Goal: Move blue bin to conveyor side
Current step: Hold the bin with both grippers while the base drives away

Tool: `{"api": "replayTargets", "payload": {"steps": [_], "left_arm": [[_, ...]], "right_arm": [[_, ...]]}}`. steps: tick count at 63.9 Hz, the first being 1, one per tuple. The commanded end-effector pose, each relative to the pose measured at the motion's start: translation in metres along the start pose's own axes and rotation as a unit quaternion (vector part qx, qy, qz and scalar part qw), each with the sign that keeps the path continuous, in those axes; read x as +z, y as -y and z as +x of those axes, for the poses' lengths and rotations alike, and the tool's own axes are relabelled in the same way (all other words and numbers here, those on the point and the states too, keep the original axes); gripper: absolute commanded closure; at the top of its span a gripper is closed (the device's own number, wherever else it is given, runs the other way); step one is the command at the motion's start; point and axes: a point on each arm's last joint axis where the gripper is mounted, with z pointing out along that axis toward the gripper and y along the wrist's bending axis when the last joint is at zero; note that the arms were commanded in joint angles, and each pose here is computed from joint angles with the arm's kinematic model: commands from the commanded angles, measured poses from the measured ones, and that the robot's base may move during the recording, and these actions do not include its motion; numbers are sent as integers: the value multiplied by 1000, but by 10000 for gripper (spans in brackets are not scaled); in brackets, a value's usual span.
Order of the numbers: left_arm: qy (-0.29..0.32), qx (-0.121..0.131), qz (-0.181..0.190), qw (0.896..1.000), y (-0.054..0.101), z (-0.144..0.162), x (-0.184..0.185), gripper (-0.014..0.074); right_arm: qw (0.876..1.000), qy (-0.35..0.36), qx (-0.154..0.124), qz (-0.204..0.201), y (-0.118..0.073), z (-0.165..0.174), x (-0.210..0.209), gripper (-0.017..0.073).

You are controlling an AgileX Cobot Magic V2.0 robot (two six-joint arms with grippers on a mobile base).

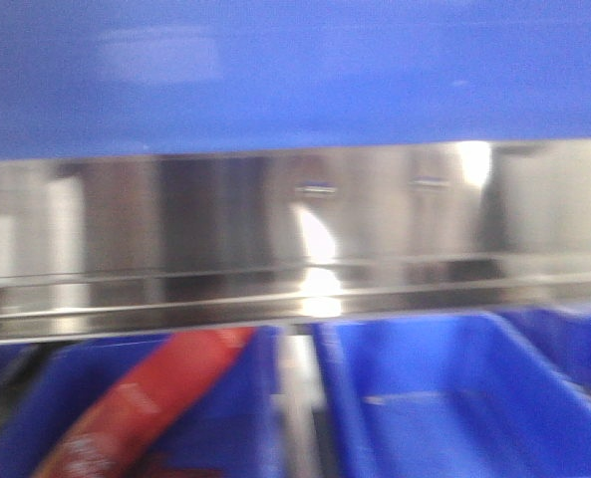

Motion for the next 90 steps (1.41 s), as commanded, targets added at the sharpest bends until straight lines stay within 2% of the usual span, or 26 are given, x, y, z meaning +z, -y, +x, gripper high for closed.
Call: {"api": "replayTargets", "payload": {"steps": [1, 90], "left_arm": [[53, 15, 1, 998, 1, -6, -10, 611], [53, 15, 1, 998, 1, -6, -10, 611]], "right_arm": [[997, 69, -13, 21, 5, -10, -12, 648], [997, 69, -13, 21, 5, -10, -12, 648]]}}
